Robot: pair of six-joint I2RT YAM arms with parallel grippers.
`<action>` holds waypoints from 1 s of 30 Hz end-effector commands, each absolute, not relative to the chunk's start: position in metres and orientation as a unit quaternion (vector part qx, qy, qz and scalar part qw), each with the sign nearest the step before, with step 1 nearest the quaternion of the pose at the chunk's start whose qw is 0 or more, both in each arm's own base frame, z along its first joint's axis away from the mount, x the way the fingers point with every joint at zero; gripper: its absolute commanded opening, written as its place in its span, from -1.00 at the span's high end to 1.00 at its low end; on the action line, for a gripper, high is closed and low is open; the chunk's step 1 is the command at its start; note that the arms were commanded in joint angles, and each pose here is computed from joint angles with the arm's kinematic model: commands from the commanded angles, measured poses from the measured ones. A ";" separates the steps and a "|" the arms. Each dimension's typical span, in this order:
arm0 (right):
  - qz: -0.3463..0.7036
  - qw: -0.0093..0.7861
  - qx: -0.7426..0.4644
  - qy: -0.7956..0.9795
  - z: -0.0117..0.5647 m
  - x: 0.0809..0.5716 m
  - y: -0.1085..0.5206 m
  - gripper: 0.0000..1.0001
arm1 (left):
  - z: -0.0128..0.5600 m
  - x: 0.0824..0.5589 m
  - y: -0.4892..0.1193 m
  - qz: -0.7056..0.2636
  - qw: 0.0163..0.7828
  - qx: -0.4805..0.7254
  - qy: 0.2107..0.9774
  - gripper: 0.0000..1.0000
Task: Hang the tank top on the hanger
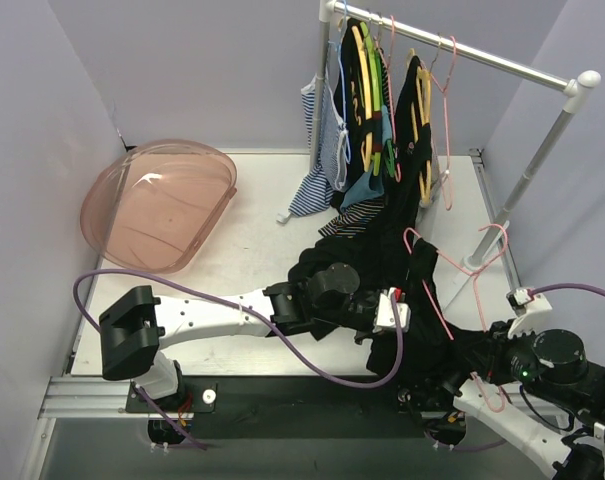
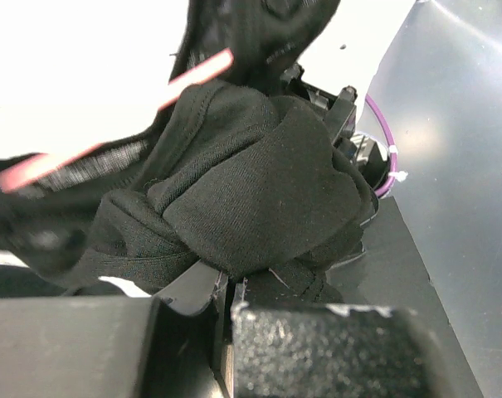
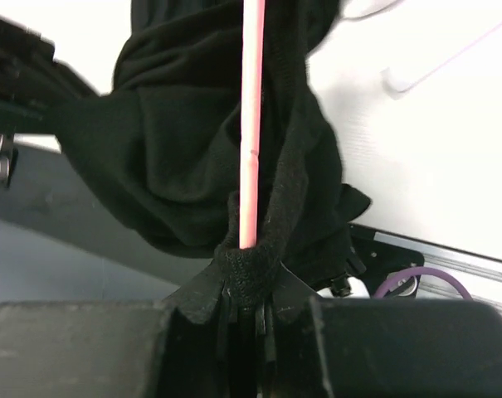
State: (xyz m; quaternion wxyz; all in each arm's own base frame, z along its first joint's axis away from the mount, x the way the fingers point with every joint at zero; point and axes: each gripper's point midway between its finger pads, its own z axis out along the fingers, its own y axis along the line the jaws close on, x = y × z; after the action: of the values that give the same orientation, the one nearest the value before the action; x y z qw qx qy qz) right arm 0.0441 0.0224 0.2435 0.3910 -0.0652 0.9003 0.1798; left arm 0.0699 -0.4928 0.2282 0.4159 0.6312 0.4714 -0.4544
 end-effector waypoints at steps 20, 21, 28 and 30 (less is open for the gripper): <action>-0.082 0.587 0.007 0.805 0.374 0.143 -0.042 1.00 | 0.247 0.222 -0.568 -0.419 0.515 0.492 0.563 0.90; -0.086 0.599 0.003 0.796 0.384 0.147 -0.042 1.00 | 0.260 0.226 -0.574 -0.423 0.523 0.483 0.560 0.52; -0.054 0.684 0.018 0.727 0.454 0.165 -0.050 1.00 | 0.263 0.230 -0.568 -0.416 0.533 0.471 0.567 -0.92; -0.018 0.703 0.021 0.711 0.465 0.171 -0.055 1.00 | 0.270 0.226 -0.550 -0.416 0.540 0.466 0.565 -0.95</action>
State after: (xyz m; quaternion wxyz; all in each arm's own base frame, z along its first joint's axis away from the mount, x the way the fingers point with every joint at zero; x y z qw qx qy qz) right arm 0.1594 -0.0142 0.4243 0.6400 -0.0636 0.7657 -0.0073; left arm 0.2282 -0.5737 0.2204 0.4949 0.4956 0.5873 -0.4055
